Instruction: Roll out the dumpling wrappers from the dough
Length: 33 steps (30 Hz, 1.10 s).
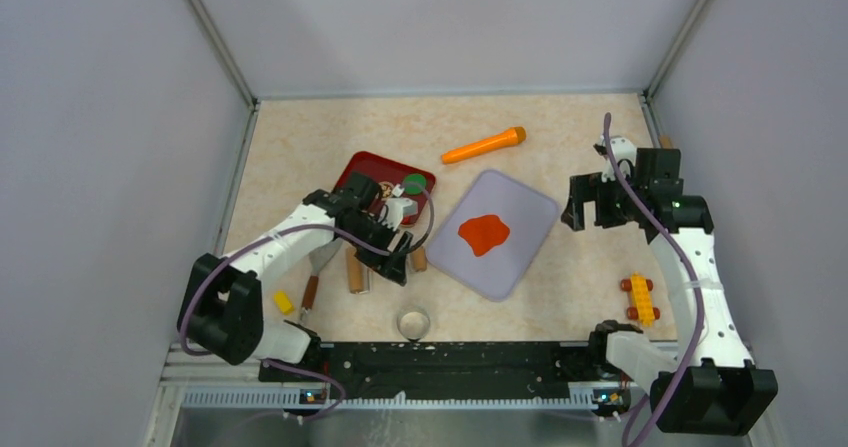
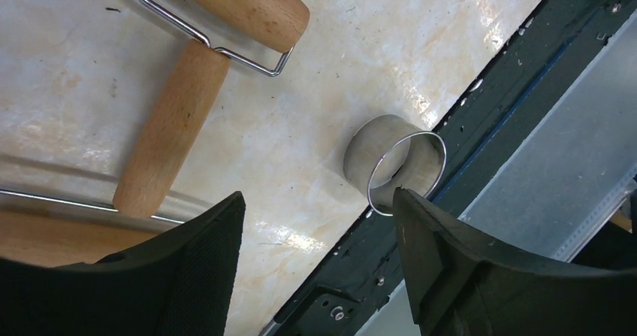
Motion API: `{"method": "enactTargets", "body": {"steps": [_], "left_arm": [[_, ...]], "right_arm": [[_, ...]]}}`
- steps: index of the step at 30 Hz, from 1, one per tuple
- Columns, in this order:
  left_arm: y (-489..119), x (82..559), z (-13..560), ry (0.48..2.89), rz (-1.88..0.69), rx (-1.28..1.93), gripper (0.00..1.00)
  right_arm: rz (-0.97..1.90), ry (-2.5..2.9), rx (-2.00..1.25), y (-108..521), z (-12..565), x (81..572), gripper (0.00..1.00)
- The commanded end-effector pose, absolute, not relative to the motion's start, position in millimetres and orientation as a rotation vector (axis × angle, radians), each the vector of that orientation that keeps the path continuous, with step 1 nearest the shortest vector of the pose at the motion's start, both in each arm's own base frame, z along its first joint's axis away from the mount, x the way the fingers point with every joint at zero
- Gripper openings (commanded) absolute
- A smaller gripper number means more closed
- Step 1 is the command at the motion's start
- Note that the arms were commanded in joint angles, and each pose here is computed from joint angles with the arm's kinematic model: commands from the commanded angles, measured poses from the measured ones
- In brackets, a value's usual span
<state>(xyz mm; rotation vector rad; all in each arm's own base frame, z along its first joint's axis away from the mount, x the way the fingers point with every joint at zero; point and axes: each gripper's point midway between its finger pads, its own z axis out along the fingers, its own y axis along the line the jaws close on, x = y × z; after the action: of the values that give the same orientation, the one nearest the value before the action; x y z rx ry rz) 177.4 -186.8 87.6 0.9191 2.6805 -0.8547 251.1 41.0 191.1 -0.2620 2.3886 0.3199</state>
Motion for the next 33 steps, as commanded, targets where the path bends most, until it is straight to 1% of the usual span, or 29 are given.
{"method": "enactTargets", "body": {"steps": [1, 4, 5, 7, 9, 13, 17, 22, 26, 30, 33], "left_arm": [[-203.4, 173.8, 99.0, 2.613, -0.95, 0.99, 0.73], [-214.9, 165.3, 101.5, 2.565, -0.922, 1.154, 0.71], [-216.4, 163.3, 101.8, 2.535, -0.883, 1.247, 0.7], [-215.7, 156.9, 97.6, 2.453, -0.772, 1.494, 0.66], [-214.2, 152.5, 88.3, 2.36, -0.678, 1.685, 0.59], [-210.6, 142.9, 73.4, 2.335, -0.696, 1.793, 0.49], [-208.9, 130.6, 63.8, 2.205, -0.735, 1.96, 0.47], [-210.9, 120.8, 50.6, 2.115, -0.742, 2.062, 0.44], [-217.3, 115.4, 44.4, 2.102, -0.759, 2.092, 0.39], [-221.0, 113.8, 40.9, 2.085, -0.758, 2.112, 0.38], [-223.4, 116.9, 36.7, 2.091, -0.741, 2.109, 0.34]], "right_arm": [[0.232, 2.284, -0.307, 31.9, 218.2, 262.7, 0.96], [0.234, 2.255, -0.308, 33.1, 223.9, 263.5, 0.94], [0.252, 2.246, -0.32, 36.2, 226.0, 263.2, 0.92], [0.279, 2.237, -0.33, 40.2, 229.7, 263.6, 0.87], [0.296, 2.226, -0.338, 43.0, 232.8, 264.0, 0.85], [0.294, 2.209, -0.348, 43.5, 237.1, 263.4, 0.83], [0.269, 2.215, -0.35, 40.1, 234.9, 261.5, 0.83], [0.271, 2.22, -0.342, 40.1, 231.7, 260.8, 0.83], [0.267, 2.23, -0.34, 39.3, 229.8, 257.4, 0.83], [0.263, 2.235, -0.346, 39.2, 228.6, 252.6, 0.83], [0.26, 2.235, -0.343, 38.6, 227.7, 249.8, 0.82]]}}
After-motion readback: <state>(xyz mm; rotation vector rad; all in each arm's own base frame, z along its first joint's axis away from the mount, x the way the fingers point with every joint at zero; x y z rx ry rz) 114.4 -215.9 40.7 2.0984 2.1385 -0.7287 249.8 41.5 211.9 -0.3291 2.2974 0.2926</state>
